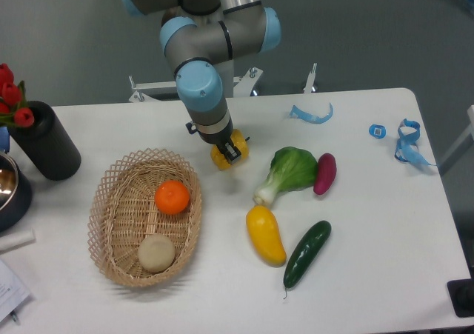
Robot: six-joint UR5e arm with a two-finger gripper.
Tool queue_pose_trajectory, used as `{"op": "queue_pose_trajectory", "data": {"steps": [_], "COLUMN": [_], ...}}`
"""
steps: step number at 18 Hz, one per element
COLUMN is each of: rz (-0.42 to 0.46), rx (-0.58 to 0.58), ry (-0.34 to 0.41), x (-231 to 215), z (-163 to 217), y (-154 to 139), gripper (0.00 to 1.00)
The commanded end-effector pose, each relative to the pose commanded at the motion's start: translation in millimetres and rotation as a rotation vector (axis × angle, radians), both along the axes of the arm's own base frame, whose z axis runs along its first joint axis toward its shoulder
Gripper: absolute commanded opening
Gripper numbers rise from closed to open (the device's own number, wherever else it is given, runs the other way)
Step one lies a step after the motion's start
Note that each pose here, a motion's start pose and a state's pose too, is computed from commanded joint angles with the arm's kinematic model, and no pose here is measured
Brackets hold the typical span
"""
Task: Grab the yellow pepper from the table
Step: 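Close the gripper around the yellow bell pepper, then lift the pepper and carry it over the bok choy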
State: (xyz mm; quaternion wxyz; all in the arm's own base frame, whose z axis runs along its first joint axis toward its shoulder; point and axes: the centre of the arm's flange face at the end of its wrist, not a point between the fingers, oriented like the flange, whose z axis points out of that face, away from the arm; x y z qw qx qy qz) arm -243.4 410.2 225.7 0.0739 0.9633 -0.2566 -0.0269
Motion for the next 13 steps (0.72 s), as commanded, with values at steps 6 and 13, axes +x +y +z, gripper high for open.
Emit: {"op": "queue_pose_trajectory", "data": {"steps": [6,13], "rz": [0.166,0.345], "rx": [0.103,0.281], "ry": [0.081,0.128], "x": [-39.6,-145.4], "z": [59.0,128.7], "y": [19.8,-12.4], "gripper": [0.44,0.44]}}
